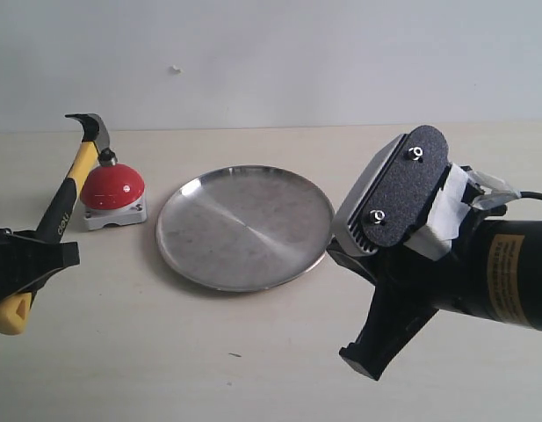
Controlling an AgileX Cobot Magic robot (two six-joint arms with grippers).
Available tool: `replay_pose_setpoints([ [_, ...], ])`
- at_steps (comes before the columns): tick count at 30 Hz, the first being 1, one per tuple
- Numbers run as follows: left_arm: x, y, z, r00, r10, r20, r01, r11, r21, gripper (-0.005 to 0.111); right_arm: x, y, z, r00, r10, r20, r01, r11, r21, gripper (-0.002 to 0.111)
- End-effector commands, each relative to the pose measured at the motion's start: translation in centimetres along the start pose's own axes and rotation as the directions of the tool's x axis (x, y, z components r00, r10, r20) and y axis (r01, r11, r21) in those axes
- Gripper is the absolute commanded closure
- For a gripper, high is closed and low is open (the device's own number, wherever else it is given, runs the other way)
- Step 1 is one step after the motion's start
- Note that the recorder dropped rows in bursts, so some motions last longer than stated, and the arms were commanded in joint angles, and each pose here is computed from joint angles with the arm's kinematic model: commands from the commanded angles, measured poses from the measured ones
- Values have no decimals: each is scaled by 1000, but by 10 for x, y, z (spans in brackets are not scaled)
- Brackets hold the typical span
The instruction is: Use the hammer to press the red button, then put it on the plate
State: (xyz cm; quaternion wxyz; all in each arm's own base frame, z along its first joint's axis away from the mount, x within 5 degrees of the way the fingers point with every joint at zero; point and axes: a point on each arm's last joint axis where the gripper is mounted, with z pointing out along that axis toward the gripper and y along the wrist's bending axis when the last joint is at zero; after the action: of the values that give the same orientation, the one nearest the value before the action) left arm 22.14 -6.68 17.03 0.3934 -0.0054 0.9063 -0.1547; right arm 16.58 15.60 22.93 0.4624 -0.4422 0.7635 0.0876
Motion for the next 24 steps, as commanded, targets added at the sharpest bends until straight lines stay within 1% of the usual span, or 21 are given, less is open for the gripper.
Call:
replay_pose_setpoints([
  [1, -22, -10, -12, 990, 3, 141, -13, 997, 73, 107, 1, -1, 0, 1000, 1, -3, -1, 1000, 6, 108],
  [6, -48, -19, -48, 960, 2, 280, -28, 996, 89, 107, 1, -1, 0, 1000, 1, -3, -1, 1000, 6, 108],
  [9, -60, -22, -73, 939, 5, 345, -34, 996, 77, 107, 1, -1, 0, 1000, 1, -3, -1, 1000, 6, 108],
  [12, -70, -26, -101, 908, 4, 418, -39, 996, 75, 107, 1, -1, 0, 1000, 1, -3, -1, 1000, 6, 108],
  [14, -75, -29, -120, 879, 6, 477, -53, 995, 85, 107, 1, -1, 0, 1000, 1, -3, -1, 1000, 6, 108],
  [19, -78, -32, -155, 818, -2, 575, -71, 992, 105, 107, 1, -1, 0, 1000, 1, -3, -1, 1000, 6, 108],
  [21, -77, -31, -160, 812, 1, 583, -73, 992, 99, 107, 1, -1, 0, 1000, 1, -3, -1, 1000, 6, 108],
  [24, -76, -30, -160, 821, 10, 570, -68, 994, 81, 107, 1, -1, 0, 1000, 1, -3, -1, 1000, 6, 108],
])
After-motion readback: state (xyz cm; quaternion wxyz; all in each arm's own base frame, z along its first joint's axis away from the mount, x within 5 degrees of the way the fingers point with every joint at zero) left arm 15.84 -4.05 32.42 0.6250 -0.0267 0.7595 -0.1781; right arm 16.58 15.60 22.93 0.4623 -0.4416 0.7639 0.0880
